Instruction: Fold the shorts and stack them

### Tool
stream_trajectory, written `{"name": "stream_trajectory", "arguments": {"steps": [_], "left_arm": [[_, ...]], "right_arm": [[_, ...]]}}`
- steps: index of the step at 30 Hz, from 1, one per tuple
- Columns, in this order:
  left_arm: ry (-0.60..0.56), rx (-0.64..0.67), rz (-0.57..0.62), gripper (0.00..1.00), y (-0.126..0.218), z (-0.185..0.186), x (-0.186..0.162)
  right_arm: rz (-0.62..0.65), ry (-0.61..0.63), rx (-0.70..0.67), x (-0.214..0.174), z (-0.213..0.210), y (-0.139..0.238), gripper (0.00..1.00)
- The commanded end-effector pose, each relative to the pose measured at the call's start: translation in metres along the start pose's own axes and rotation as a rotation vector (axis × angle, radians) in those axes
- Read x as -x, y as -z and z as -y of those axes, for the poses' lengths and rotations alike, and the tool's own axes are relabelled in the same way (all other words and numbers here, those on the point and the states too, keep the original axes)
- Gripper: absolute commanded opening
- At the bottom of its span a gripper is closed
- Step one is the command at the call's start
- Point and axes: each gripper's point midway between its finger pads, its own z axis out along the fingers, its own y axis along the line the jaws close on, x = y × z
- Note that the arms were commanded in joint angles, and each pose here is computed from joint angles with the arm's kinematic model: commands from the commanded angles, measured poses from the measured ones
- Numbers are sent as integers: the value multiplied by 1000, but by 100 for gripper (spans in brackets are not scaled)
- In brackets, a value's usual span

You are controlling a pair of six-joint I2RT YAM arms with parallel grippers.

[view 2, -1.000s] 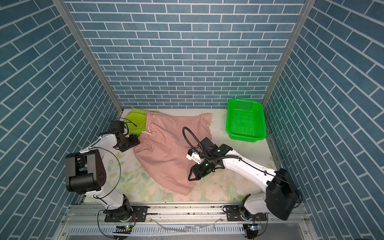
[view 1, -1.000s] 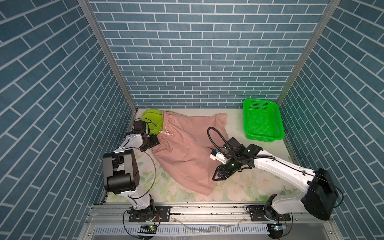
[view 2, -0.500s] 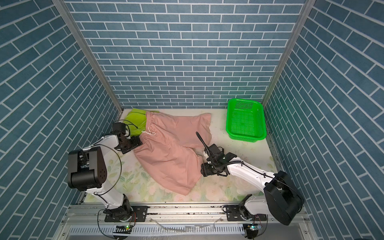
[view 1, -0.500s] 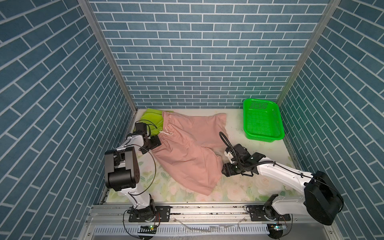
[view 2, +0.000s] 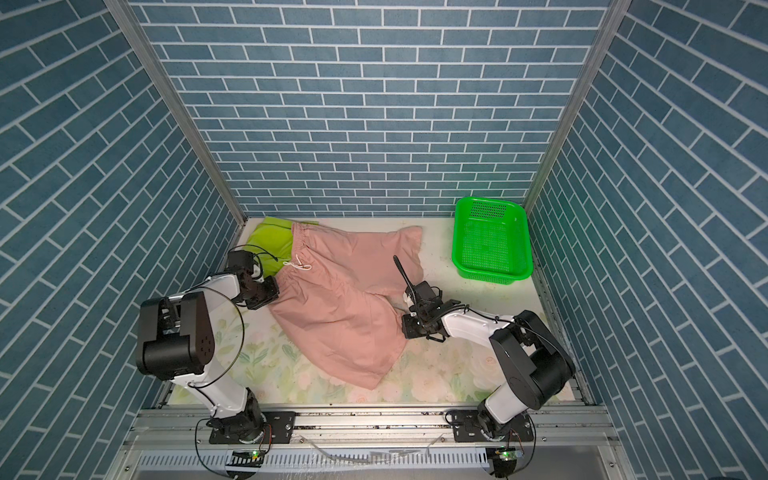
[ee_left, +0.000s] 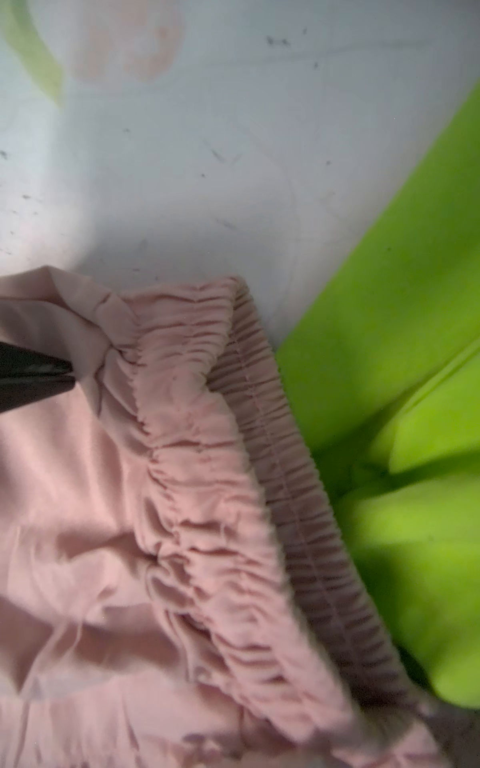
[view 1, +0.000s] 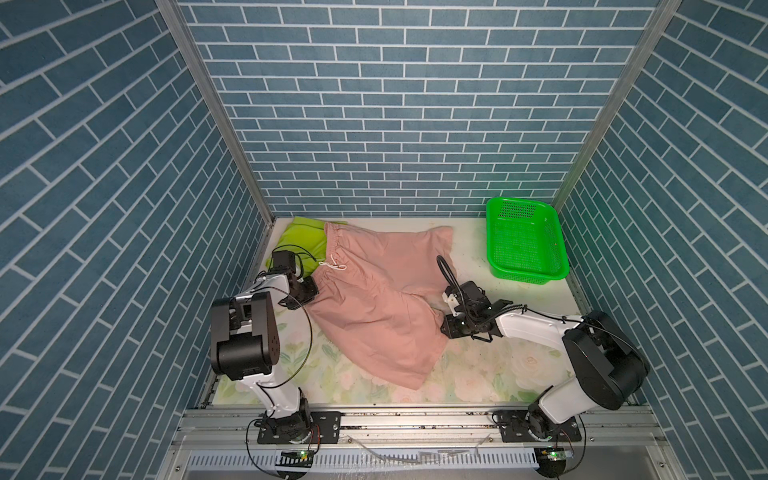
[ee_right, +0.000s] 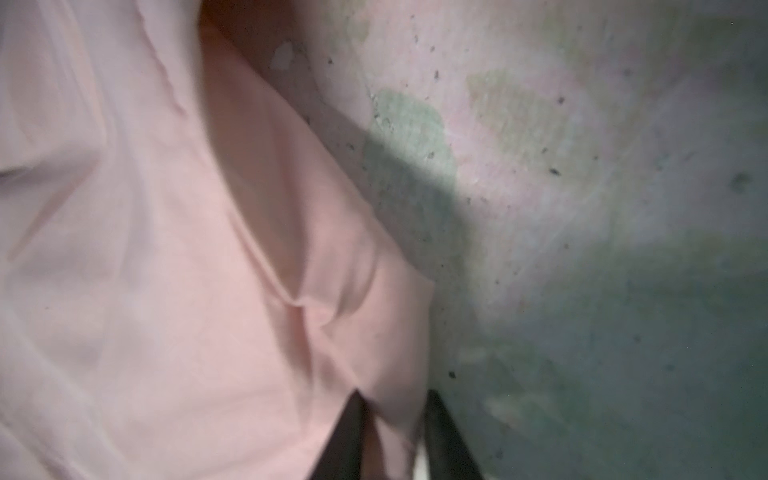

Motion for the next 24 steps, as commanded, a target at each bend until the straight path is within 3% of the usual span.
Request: {"name": "stream_trajectory", "arguments": {"steps": [1, 8, 13, 15, 17, 18, 19, 21, 23, 24], "left_arm": [[-1, -18, -15, 0, -2, 1, -6], [2, -62, -47, 0, 8, 19, -36], [-5, -62, -48, 0, 21, 34, -63], [-20, -41, -45, 0, 30, 36, -69], [-20, -27, -21, 0, 40, 35, -69], [-24, -13, 1, 11, 45, 33, -65], [-28, 8, 25, 37, 50, 30, -61], [-45, 50, 62, 63, 60, 26, -53], [-55, 82, 97, 98, 70, 24, -43], [-57, 90, 111, 100, 73, 24, -39]], "right_arm": [[25, 23, -59, 20, 3, 14, 0], [4, 120, -464, 34, 50, 90, 0], [-84, 116, -509, 24, 63, 114, 1], [-120, 96, -516, 16, 73, 109, 29], [-133, 74, -507, 13, 79, 102, 42], [-128, 72, -501, 15, 79, 101, 48], [-112, 75, -495, 19, 77, 103, 52], [-69, 77, -482, 26, 71, 114, 55], [-1, 117, -451, 29, 59, 127, 56], [21, 142, -438, 27, 53, 132, 57]]}}
